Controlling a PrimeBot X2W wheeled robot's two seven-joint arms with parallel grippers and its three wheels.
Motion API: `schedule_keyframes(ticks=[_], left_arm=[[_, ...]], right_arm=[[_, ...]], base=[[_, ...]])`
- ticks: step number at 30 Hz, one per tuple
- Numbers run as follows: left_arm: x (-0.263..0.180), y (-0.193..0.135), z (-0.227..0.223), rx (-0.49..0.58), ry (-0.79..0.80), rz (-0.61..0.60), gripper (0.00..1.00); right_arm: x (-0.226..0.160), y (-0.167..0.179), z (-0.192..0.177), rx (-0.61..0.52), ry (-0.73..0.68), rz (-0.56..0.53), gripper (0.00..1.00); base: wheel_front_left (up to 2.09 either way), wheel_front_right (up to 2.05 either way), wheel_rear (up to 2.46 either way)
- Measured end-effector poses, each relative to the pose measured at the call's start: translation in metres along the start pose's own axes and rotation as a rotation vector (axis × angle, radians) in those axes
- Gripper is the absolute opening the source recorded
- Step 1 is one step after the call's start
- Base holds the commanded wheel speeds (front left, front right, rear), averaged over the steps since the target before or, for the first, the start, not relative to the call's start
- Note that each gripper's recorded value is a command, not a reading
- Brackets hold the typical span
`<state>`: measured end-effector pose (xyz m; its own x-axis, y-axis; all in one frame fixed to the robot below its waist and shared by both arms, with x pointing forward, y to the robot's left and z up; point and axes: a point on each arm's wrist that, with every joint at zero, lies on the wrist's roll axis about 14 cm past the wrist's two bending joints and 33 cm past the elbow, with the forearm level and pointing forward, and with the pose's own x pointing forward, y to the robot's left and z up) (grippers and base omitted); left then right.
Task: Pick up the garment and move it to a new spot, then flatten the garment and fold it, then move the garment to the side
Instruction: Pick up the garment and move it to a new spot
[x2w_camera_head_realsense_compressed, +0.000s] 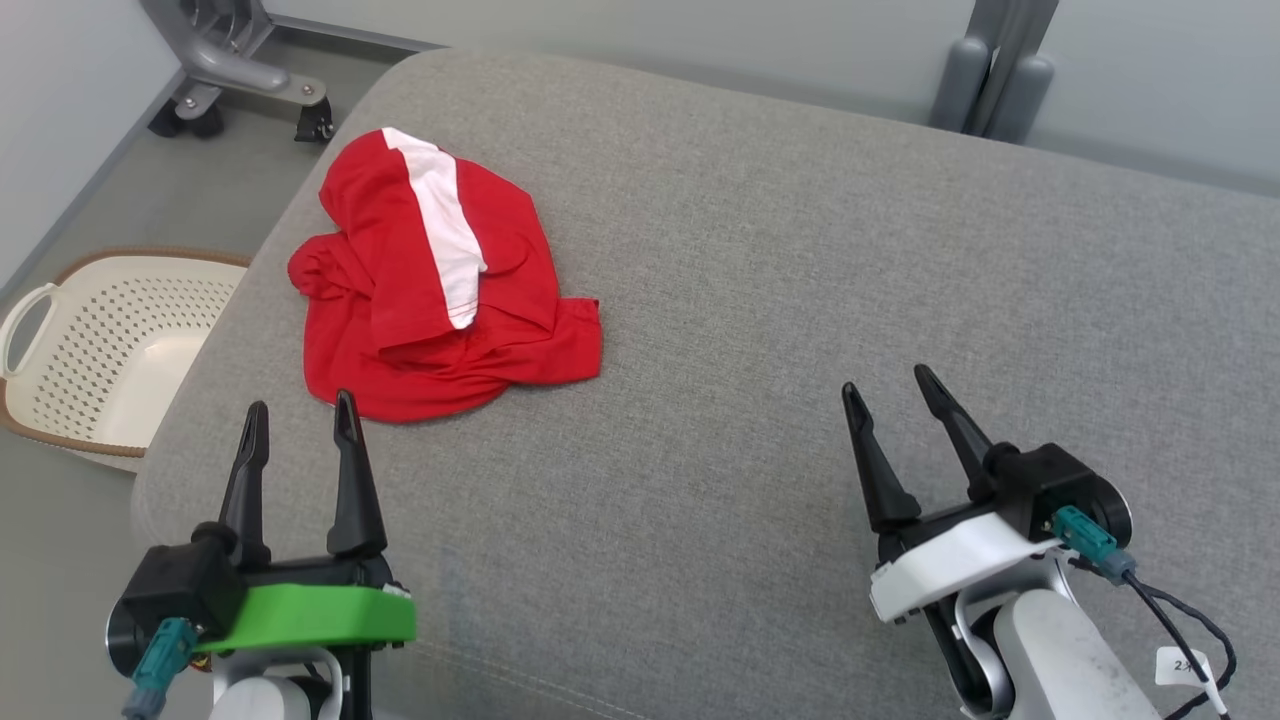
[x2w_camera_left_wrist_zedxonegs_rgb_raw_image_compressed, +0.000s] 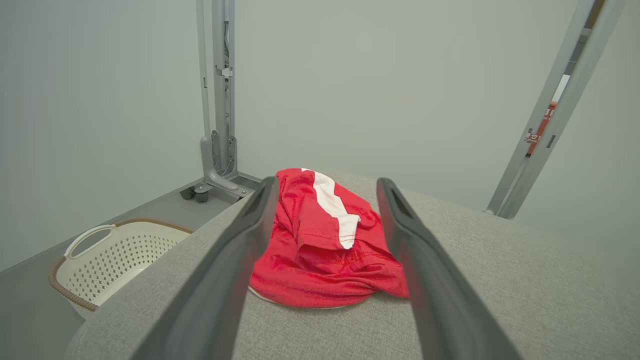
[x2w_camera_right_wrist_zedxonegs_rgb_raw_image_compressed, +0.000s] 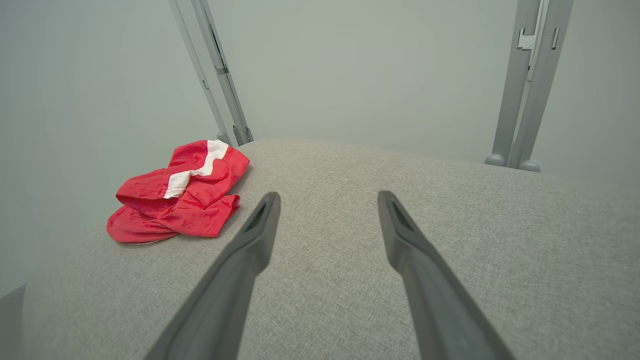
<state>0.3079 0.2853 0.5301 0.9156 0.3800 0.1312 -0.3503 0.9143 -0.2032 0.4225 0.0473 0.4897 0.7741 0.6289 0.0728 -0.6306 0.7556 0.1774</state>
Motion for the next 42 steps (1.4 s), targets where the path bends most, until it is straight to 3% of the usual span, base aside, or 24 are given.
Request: schedule_keyframes(ticks=[6, 10, 16, 22, 33, 34, 35, 36, 42], left_arm=[[0.022, -0.008, -0.007, 0.005, 0.015, -0.027, 1.00], [0.041, -0.025, -0.032, 0.073, 0.081, -0.104, 1.00], [0.075, -0.020, -0.085, 0.156, 0.253, -0.132, 1.00], [0.109, -0.011, -0.127, 0.221, 0.433, -0.139, 1.00], [0.120, -0.012, -0.193, 0.268, 0.701, -0.161, 0.98], [0.121, -0.011, -0.195, 0.266, 0.712, -0.157, 0.48], [0.122, -0.011, -0.196, 0.258, 0.715, -0.153, 0.09], [0.122, -0.012, -0.196, 0.250, 0.716, -0.150, 0.00], [0.128, -0.012, -0.179, 0.221, 0.629, -0.147, 0.00]], right_arm=[[0.010, -0.021, 0.013, -0.021, -0.051, -0.038, 1.00], [0.015, -0.040, 0.017, -0.054, -0.075, -0.062, 1.00], [0.020, -0.072, 0.015, -0.087, -0.089, -0.101, 1.00], [0.021, -0.094, -0.001, -0.087, -0.070, -0.135, 1.00], [0.014, -0.115, -0.036, -0.052, 0.011, -0.177, 1.00], [0.014, -0.114, -0.037, -0.051, 0.013, -0.177, 1.00], [0.013, -0.114, -0.038, -0.051, 0.015, -0.176, 1.00], [0.013, -0.113, -0.038, -0.051, 0.017, -0.174, 1.00], [0.012, -0.109, -0.032, -0.050, 0.012, -0.169, 1.00]], base=[[0.00, 0.00, 0.00], [0.00, 0.00, 0.00], [0.00, 0.00, 0.00], [0.00, 0.00, 0.00], [0.00, 0.00, 0.00], [0.00, 0.00, 0.00], [0.00, 0.00, 0.00], [0.00, 0.00, 0.00], [0.00, 0.00, 0.00]])
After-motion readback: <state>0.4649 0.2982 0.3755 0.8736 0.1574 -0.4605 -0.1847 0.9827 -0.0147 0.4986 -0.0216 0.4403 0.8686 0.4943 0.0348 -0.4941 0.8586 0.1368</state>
